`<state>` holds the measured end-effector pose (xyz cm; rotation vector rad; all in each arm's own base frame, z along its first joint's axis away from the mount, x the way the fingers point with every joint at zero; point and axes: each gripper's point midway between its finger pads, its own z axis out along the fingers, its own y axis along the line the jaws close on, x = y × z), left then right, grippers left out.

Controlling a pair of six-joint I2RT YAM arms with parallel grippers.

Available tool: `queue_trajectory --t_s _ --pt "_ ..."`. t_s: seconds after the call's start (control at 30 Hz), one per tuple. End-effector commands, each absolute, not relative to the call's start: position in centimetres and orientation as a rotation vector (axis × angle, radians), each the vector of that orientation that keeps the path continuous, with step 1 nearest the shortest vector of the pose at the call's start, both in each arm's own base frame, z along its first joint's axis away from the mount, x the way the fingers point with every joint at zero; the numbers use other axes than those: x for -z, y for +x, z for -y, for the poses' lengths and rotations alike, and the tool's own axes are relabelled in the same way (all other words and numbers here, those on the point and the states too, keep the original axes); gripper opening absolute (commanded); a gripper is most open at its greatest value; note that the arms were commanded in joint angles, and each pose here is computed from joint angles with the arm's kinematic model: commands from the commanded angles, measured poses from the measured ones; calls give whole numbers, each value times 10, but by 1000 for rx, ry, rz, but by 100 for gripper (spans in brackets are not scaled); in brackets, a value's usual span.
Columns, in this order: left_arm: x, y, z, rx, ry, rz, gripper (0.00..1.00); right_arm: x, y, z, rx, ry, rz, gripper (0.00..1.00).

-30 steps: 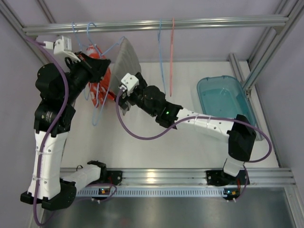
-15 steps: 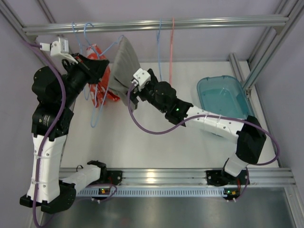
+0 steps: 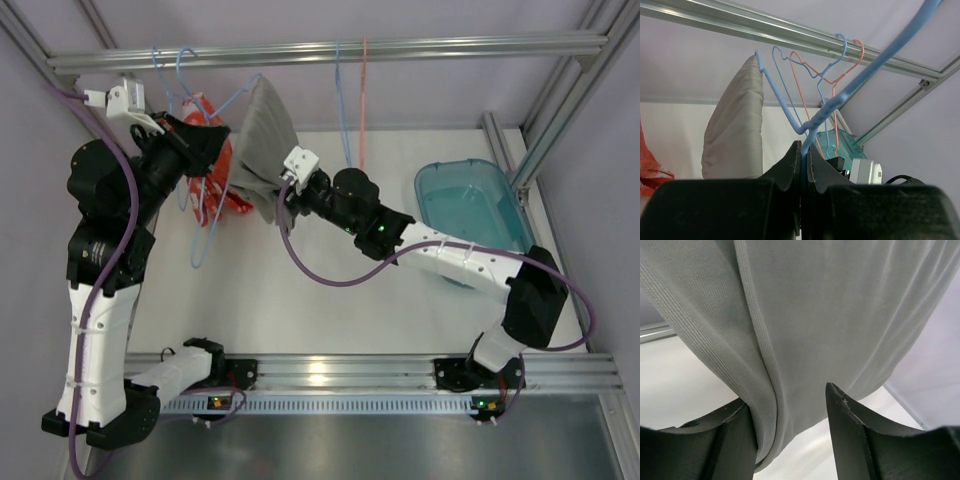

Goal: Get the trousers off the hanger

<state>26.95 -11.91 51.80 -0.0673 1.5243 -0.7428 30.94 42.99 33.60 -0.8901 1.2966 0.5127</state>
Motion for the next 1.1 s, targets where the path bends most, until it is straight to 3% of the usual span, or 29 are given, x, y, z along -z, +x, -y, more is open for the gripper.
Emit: queue_trajectory --t_s 0.0,0.33,0.57,0.9,1.07 --pt "-566 257 116 752 -13 -1342 0 -362 295 -425 -581 -918 -1223 52" --pt "-565 257 121 772 3 -1350 0 -346 276 -436 -648 -1061 -1198 51" --pt "-566 256 122 781 7 -1349 0 -346 291 -440 -603 -1024 -1227 46" --pt "-562 262 124 792 -4 -1366 0 -350 296 -452 -628 -983 -1254 67" --pt "-562 262 125 797 -5 -1366 0 -346 308 -455 -585 -964 -1277 68"
